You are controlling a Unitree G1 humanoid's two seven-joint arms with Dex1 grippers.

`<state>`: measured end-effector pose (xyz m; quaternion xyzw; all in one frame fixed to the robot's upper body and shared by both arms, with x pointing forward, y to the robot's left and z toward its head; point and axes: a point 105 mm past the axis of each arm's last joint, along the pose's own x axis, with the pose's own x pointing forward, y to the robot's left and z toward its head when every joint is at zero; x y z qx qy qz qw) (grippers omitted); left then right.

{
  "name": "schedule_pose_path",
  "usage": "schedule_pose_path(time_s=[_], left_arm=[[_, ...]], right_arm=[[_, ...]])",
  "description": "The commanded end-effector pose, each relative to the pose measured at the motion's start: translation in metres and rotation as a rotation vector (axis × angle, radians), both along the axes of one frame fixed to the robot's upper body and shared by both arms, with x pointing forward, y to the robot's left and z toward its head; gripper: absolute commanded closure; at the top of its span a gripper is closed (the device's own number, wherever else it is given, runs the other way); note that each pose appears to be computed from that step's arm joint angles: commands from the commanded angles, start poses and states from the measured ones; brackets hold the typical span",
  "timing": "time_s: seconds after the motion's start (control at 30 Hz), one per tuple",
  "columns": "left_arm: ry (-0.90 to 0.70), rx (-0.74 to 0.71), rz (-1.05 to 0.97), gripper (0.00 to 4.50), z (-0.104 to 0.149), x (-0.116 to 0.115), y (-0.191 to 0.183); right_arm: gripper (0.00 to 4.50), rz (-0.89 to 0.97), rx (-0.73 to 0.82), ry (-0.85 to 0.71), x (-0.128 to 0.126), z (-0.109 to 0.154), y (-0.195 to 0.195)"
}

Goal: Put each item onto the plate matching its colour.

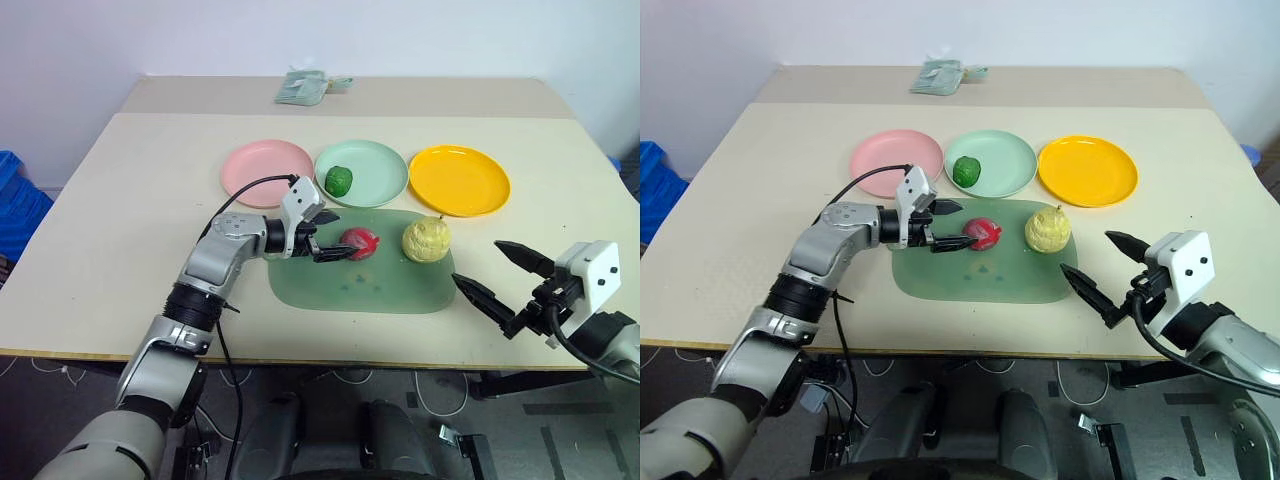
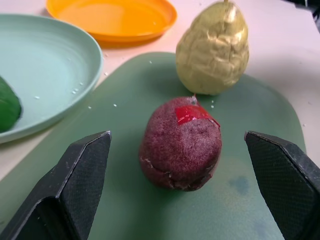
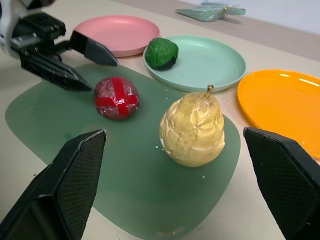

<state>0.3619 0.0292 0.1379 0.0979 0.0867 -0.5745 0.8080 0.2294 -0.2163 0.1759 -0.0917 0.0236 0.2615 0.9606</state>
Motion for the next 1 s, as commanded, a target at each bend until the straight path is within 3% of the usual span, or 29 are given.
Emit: schedule_pose_path(time_s=[0.03,0.13,0.23,0.3,0.83,0.97,1.0], left_arm=[[-0.031,-0.003,-0.034,0.13,0.008,0.002,-0.013],[-0.022,0.0,-0.045,0.13,0.004,0.002,-0.02],[-0.02,-0.007,-0.036,0.94,0.006,0.005,-0.025],[-0.025,-0.015,-0.022,1.84,0.008,0.007,-0.025],[-0.026,-0.24,0.289,1.84,0.058,0.024,0.032],[0.001,-0.204,0.202,1.84,0.046,0.009,0.029],[0.017,-0.186,0.149,1.61,0.042,0.001,0.024]], right_arm=[[0.0,0.001,-0.013,-0.06,-0.005,0.013,0.003],[0.0,-0.007,-0.012,-0.055,-0.008,0.01,0.0],[0.0,-0.013,-0.015,-0.04,-0.013,0.004,-0.004],[0.0,-0.013,-0.015,-0.029,-0.016,0.001,-0.006],[0.0,0.055,-0.027,-0.034,-0.006,-0.004,-0.004],[0.0,0.081,-0.024,-0.031,0.0,-0.004,0.0],[0.0,0.084,-0.026,-0.034,0.002,-0.004,0.001]])
